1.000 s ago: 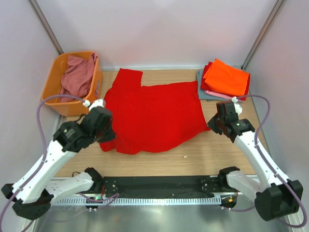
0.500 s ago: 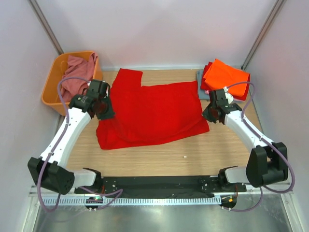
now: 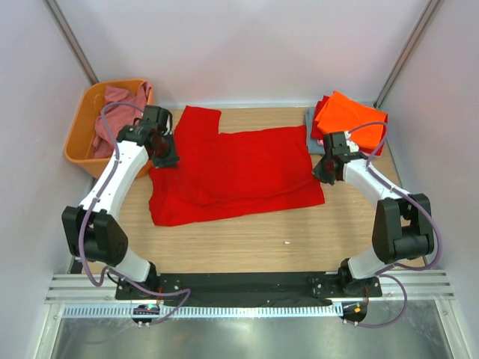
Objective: Fold and stack the t-shirts
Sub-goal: Fold the tshirt
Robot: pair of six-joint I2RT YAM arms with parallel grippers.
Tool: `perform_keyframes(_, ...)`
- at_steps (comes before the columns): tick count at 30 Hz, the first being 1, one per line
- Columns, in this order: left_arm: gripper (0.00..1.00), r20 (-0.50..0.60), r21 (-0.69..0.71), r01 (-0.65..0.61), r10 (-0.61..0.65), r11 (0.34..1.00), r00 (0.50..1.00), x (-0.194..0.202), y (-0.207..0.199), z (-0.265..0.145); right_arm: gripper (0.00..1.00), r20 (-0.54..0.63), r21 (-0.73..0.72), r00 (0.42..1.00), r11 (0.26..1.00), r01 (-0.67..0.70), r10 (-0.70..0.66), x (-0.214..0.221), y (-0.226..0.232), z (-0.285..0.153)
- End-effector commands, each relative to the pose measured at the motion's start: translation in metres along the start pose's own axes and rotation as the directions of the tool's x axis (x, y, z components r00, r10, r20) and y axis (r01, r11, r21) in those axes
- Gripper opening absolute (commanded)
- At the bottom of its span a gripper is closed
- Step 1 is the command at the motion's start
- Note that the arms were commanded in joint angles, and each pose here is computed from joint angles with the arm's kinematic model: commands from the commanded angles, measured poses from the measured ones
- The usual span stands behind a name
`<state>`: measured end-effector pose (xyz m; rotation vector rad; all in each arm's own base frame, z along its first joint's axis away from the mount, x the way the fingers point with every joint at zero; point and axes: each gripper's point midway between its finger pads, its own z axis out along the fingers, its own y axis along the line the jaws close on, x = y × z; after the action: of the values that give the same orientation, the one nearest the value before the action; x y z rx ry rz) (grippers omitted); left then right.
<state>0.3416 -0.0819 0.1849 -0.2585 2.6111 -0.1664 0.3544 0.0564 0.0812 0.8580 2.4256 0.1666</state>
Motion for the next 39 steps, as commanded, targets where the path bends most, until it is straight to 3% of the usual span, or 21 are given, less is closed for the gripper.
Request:
perform_keyframes(1, 0.0, 0.046, -0.013, -0.018, 0.018, 1.0, 0.999, -0.019, 0.002, 0.001, 0.01, 0.06, -0.048, 0.998, 0.999, -0.002, 0.004, -0.024, 0.018, 0.001)
perform_keyframes(12, 0.0, 0.066, -0.103, 0.006, 0.001, 0.995, 0.998, -0.033, 0.022, 0.015, 0.01, 0.024, -0.019, 1.0, 1.0, 0.007, -0.007, -0.028, 0.019, 0.029)
perform_keyframes(21, 0.0, -0.005, -0.154, 0.016, -0.018, 0.988, 1.0, -0.036, 0.029, 0.054, 0.01, -0.029, 0.007, 0.999, 1.0, 0.021, -0.021, -0.022, 0.02, 0.06)
perform_keyframes(23, 0.01, -0.024, -0.183, 0.02, -0.025, 0.983, 0.999, -0.037, 0.033, 0.068, 0.16, -0.035, 0.002, 0.999, 0.999, 0.038, -0.038, -0.024, 0.024, 0.063)
perform_keyframes(24, 0.05, -0.033, -0.19, 0.024, -0.031, 0.982, 0.999, -0.037, 0.035, 0.072, 0.47, -0.044, 0.002, 0.998, 0.999, 0.042, -0.042, -0.025, 0.023, 0.067)
perform_keyframes(25, 0.2, -0.051, -0.201, 0.024, -0.035, 0.979, 0.998, -0.035, 0.036, 0.076, 0.66, -0.039, -0.007, 0.998, 0.998, 0.055, -0.055, -0.028, 0.027, 0.065)
perform_keyframes(27, 0.56, -0.066, -0.194, 0.03, -0.044, 0.981, 0.997, -0.04, 0.033, 0.078, 0.95, -0.027, -0.012, 0.998, 0.998, 0.063, -0.063, -0.033, 0.03, 0.061)
perform_keyframes(28, 0.72, -0.067, -0.187, 0.034, -0.047, 0.982, 0.997, -0.041, 0.031, 0.073, 0.99, 0.0, -0.023, 0.998, 0.998, 0.063, -0.063, -0.043, 0.034, 0.049)
perform_keyframes(31, 0.91, 0.011, -0.161, 0.055, -0.054, 0.986, 0.999, -0.051, 0.023, 0.045, 0.99, 0.071, -0.01, 0.994, 0.996, 0.084, -0.083, -0.058, 0.029, 0.02)
perform_keyframes(34, 0.95, 0.078, -0.138, 0.076, -0.066, 0.987, 0.995, -0.046, 0.021, 0.011, 1.0, 0.094, 0.016, 0.991, 0.995, 0.098, -0.099, -0.051, 0.01, 0.002)
perform_keyframes(35, 0.95, 0.053, -0.145, 0.083, -0.076, 0.986, 0.996, -0.029, 0.025, 0.012, 1.0, 0.126, -0.009, 0.988, 0.996, 0.09, -0.088, -0.053, 0.009, -0.014)
perform_keyframes(37, 0.95, 0.108, -0.085, 0.137, -0.127, 0.987, 0.986, -0.019, 0.022, -0.009, 1.0, 0.085, -0.021, 0.993, 0.996, 0.086, -0.084, -0.029, -0.006, -0.016)
perform_keyframes(38, 0.95, 0.066, -0.102, 0.151, -0.145, 0.983, 0.987, 0.007, 0.031, 0.001, 1.0, 0.095, -0.06, 0.993, 0.995, 0.077, -0.071, -0.025, -0.006, -0.028)
perform_keyframes(39, 0.94, 0.097, -0.078, 0.177, -0.17, 0.981, 0.981, 0.012, 0.03, -0.001, 1.0, 0.083, -0.087, 0.995, 0.994, 0.065, -0.057, -0.017, -0.006, -0.028)
